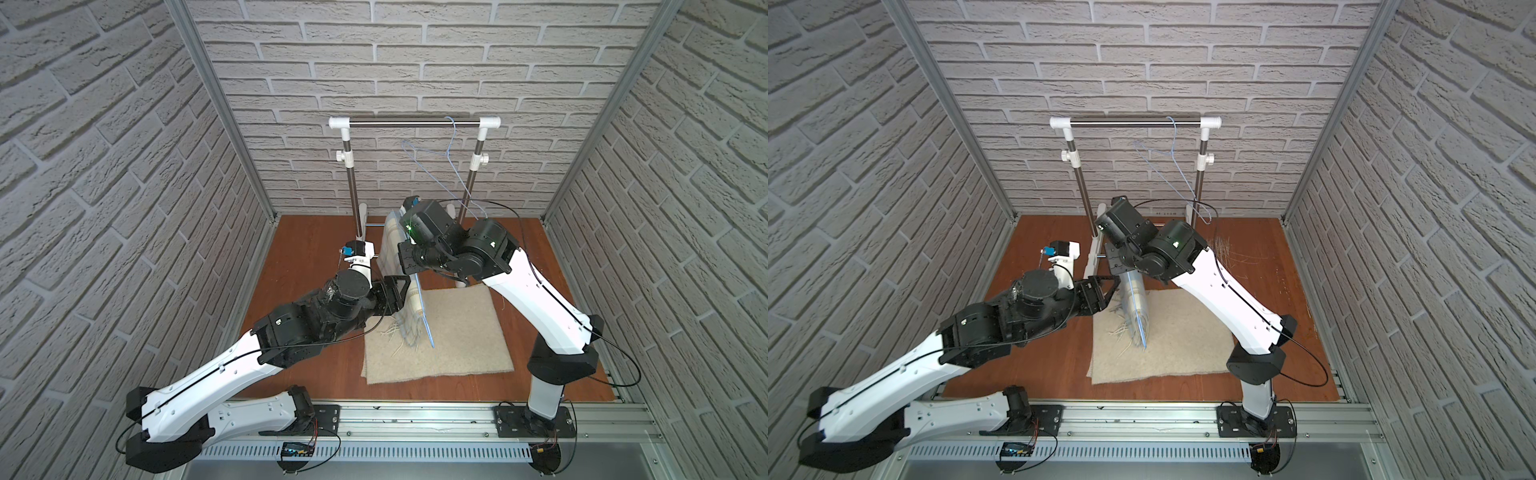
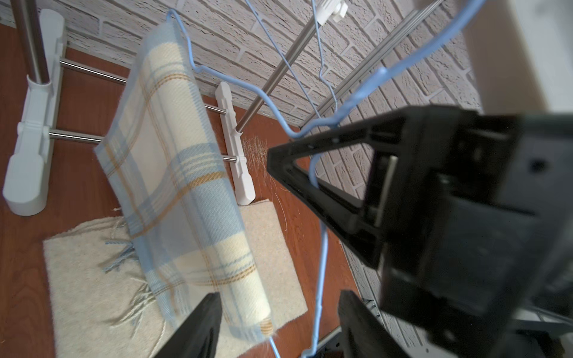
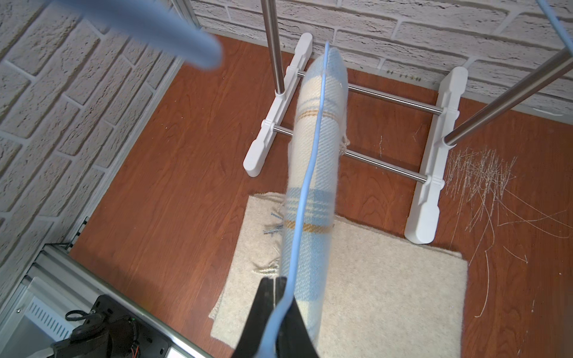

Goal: Hang the scarf on the hanger

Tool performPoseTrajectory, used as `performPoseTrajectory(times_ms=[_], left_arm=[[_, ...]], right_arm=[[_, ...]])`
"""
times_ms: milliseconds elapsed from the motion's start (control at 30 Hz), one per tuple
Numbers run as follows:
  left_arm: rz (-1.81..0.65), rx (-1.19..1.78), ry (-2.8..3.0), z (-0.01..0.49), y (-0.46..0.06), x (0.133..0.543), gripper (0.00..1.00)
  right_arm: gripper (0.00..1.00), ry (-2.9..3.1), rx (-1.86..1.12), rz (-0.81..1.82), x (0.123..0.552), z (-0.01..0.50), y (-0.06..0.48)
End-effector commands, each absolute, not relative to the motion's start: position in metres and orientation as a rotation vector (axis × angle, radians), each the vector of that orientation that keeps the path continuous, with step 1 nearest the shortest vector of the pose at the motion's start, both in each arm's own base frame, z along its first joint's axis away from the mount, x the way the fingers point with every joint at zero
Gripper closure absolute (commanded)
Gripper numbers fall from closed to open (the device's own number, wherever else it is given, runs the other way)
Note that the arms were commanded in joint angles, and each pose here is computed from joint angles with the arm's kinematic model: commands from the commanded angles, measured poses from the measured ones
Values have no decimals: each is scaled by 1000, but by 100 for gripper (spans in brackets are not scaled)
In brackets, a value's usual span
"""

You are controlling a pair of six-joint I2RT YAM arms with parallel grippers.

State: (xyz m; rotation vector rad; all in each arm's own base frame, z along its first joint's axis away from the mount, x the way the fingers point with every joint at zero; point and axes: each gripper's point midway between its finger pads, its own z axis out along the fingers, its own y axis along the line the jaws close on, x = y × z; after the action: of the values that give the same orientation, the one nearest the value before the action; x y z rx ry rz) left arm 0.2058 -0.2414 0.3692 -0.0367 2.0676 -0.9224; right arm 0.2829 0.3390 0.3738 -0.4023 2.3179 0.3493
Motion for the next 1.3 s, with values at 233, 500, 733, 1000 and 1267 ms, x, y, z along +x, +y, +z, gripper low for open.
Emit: performPoseTrajectory(times_ms=[233,500,733,1000,1267], left_arm=[[-949,62,2052,372,-277,214,33],[-835,49,2096,352,-286,233,42],[-752,20,2132,335,-279,250,57],[-731,12,2143,327,-283,256,44],[-703,20,2110,339,-279,259,100]], right_arm=[[97,2196,-355,427,305,404,347],[97,2196,-377,441,304,404,348],[97,2201,-375,455,305,403,343],[97,2203,-377,470,307,403,341],[97,2213,-376,471,310,399,337]])
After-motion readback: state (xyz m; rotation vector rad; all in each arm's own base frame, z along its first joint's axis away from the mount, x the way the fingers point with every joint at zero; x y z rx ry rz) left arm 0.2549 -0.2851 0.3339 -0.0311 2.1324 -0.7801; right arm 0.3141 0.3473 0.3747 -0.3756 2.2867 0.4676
